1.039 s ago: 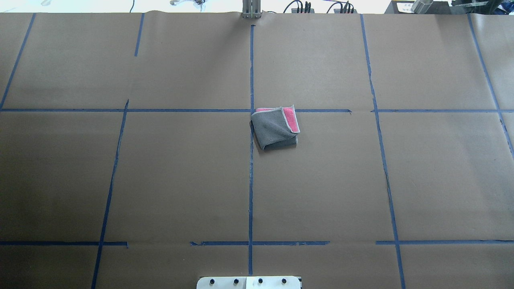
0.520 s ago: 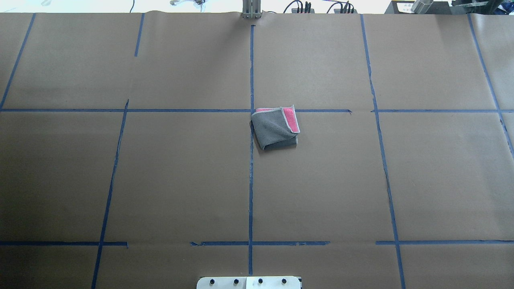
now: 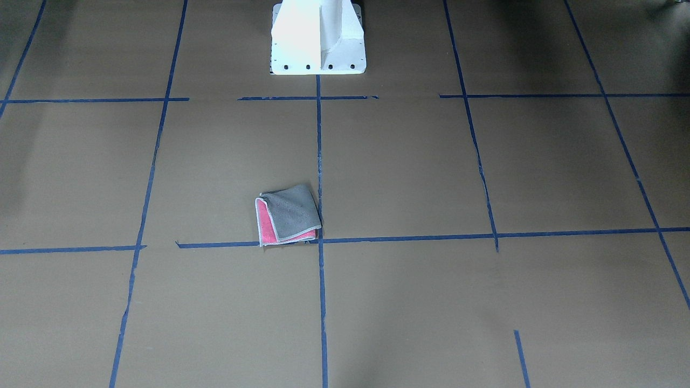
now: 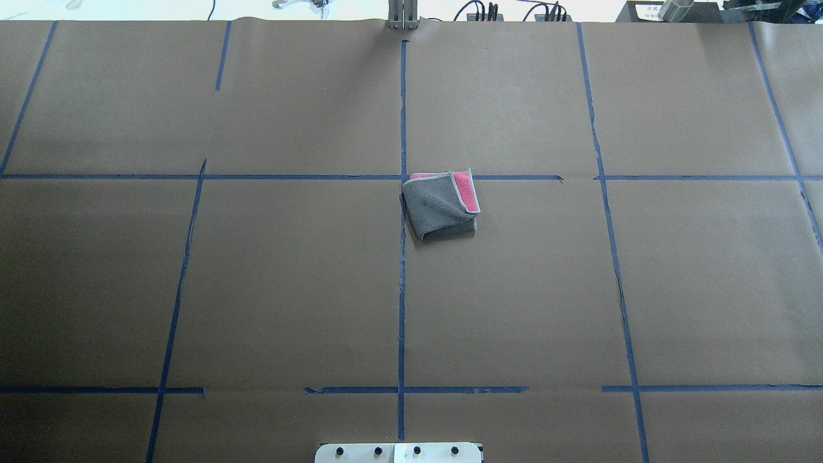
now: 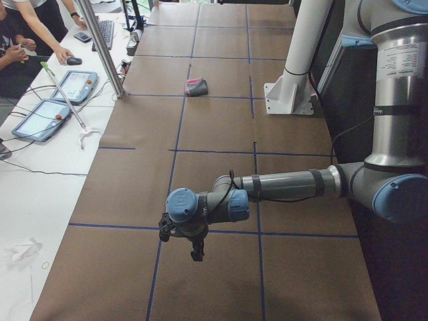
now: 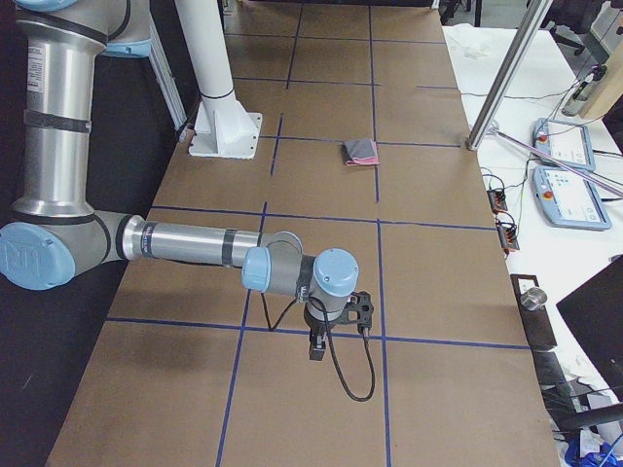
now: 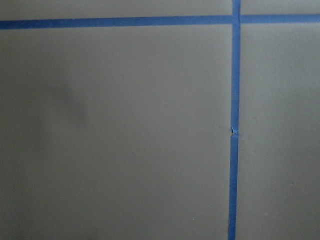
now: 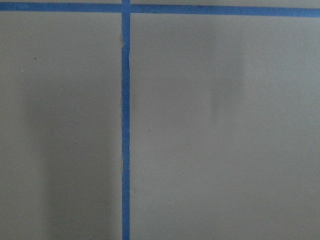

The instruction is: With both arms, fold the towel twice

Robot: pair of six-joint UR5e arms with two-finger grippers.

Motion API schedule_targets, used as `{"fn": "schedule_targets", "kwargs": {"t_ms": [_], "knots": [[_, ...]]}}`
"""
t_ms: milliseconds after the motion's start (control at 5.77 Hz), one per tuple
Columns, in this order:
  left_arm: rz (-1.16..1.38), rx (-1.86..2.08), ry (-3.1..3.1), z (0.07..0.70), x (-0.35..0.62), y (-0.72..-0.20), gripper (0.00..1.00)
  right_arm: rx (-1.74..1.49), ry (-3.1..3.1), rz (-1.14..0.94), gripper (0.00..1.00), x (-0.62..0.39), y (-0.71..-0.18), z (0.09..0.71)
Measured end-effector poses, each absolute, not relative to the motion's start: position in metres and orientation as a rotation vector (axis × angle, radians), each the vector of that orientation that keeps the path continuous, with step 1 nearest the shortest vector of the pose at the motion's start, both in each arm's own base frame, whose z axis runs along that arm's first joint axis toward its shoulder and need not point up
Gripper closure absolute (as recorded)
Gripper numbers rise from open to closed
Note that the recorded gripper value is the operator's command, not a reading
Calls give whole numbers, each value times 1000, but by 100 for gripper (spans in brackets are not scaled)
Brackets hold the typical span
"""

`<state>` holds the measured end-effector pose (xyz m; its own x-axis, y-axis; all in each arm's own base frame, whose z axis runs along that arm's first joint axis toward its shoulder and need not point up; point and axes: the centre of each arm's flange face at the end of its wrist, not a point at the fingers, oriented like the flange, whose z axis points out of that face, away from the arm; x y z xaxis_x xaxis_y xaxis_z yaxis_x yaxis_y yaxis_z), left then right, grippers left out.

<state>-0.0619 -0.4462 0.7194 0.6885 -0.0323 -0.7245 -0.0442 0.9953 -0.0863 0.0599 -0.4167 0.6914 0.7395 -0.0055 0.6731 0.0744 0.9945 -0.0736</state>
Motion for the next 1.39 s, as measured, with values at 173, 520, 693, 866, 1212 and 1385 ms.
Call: {"fn": "schedule_targets", "kwargs": {"t_ms": [173, 520, 693, 866, 1212, 1385], "knots": [[-18, -105, 811, 718, -63, -444, 0, -98, -736, -41, 0, 60, -412, 690], [-25, -98, 809, 712, -63, -445, 0, -60, -729, -9, 0, 58, -424, 659], [-24, -96, 809, 711, -63, -447, 0, -50, -728, 10, 0, 55, -432, 647], [-24, -96, 809, 710, -63, -447, 0, -50, -727, 13, 0, 54, -434, 644], [-24, -95, 809, 710, -63, -448, 0, -61, -726, 13, 0, 54, -430, 650], [-23, -93, 808, 709, -63, -449, 0, -61, -725, 10, 0, 54, -430, 651]]}}
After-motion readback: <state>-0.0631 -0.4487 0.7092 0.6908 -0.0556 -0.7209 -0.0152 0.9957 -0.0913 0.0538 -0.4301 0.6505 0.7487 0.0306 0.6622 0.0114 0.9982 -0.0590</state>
